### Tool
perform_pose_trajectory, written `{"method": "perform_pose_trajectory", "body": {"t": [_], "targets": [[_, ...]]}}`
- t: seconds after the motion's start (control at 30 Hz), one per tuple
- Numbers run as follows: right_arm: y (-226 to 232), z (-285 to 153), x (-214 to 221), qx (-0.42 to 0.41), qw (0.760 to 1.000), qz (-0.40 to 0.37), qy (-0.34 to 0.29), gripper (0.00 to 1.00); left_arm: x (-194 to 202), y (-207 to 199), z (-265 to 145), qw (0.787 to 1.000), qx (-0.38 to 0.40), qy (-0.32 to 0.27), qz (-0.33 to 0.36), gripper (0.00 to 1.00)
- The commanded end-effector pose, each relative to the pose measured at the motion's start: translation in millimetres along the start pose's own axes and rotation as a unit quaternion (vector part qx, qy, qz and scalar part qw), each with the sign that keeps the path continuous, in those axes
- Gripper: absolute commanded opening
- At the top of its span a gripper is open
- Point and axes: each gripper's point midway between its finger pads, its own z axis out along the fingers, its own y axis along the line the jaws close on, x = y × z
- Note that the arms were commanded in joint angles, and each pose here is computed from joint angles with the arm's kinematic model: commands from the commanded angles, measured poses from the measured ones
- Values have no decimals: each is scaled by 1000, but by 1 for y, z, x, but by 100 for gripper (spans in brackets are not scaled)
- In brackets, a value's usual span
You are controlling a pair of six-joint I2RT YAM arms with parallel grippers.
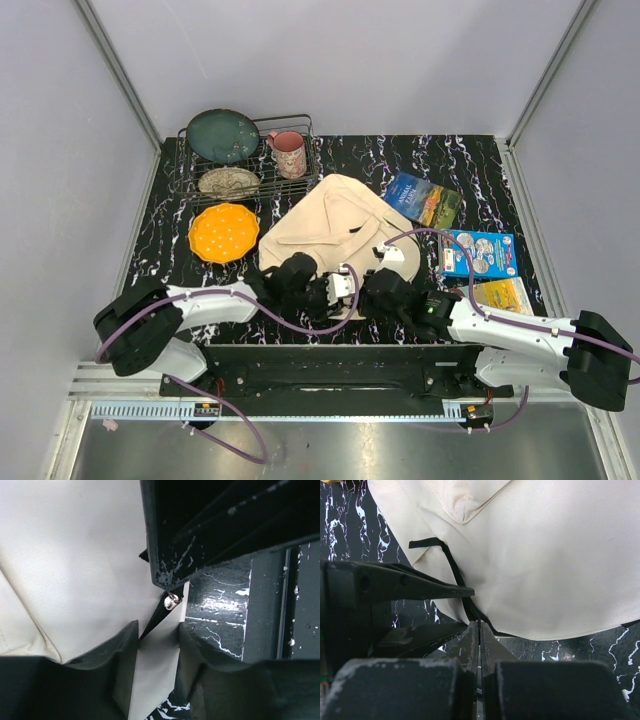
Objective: Pack the student bag
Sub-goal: Unzip the student bag at the center of the board.
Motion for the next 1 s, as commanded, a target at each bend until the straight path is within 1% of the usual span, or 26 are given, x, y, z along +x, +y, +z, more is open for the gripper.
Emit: {"method": "perform_pose_trajectory", "body": {"t": [0.0, 0.13, 0.2, 0.3, 0.43, 0.5, 0.53, 0.57, 0.63, 0.67, 0.73, 0.8, 0.97], "targets": [[8, -5, -15, -9, 1000, 11, -24, 0, -28, 8, 10, 1000, -5, -30, 3, 29], [6, -5, -13, -5, 1000, 13, -23, 0, -23, 6, 13, 1000, 0, -21, -3, 0], [4, -4, -13, -1, 1000, 14, -24, 0, -21, 5, 12, 1000, 1, -18, -7, 0], [-3, -4, -13, 15, 999, 16, -27, 0, -19, 10, 9, 999, -21, -14, -21, 0], [-14, -4, -12, 41, 998, 26, -31, 0, -30, 21, -9, 995, -76, -45, -43, 0], [-17, -5, -11, 45, 998, 30, -32, 0, -27, 23, -16, 993, -96, -53, -50, 0], [-19, -5, -11, 47, 998, 34, -34, 0, -32, 27, -23, 990, -115, -64, -54, 0], [-22, -6, -13, 55, 997, 36, -38, 0, -26, 28, -27, 988, -125, -61, -60, 0], [-26, -8, -13, 61, 996, 46, -43, 0, -32, 29, -37, 985, -141, -80, -65, 0], [-27, -8, -15, 63, 996, 49, -49, 0, -27, 27, -39, 985, -141, -79, -67, 0], [-28, -12, -18, 58, 995, 57, -58, 0, -28, 28, -45, 982, -150, -86, -72, 0], [-28, -15, -23, 54, 994, 63, -68, 0, -18, 27, -47, 981, -156, -78, -79, 0], [-34, -19, -27, 56, 993, 68, -76, 0, -8, 30, -59, 974, -188, -86, -95, 0]]}}
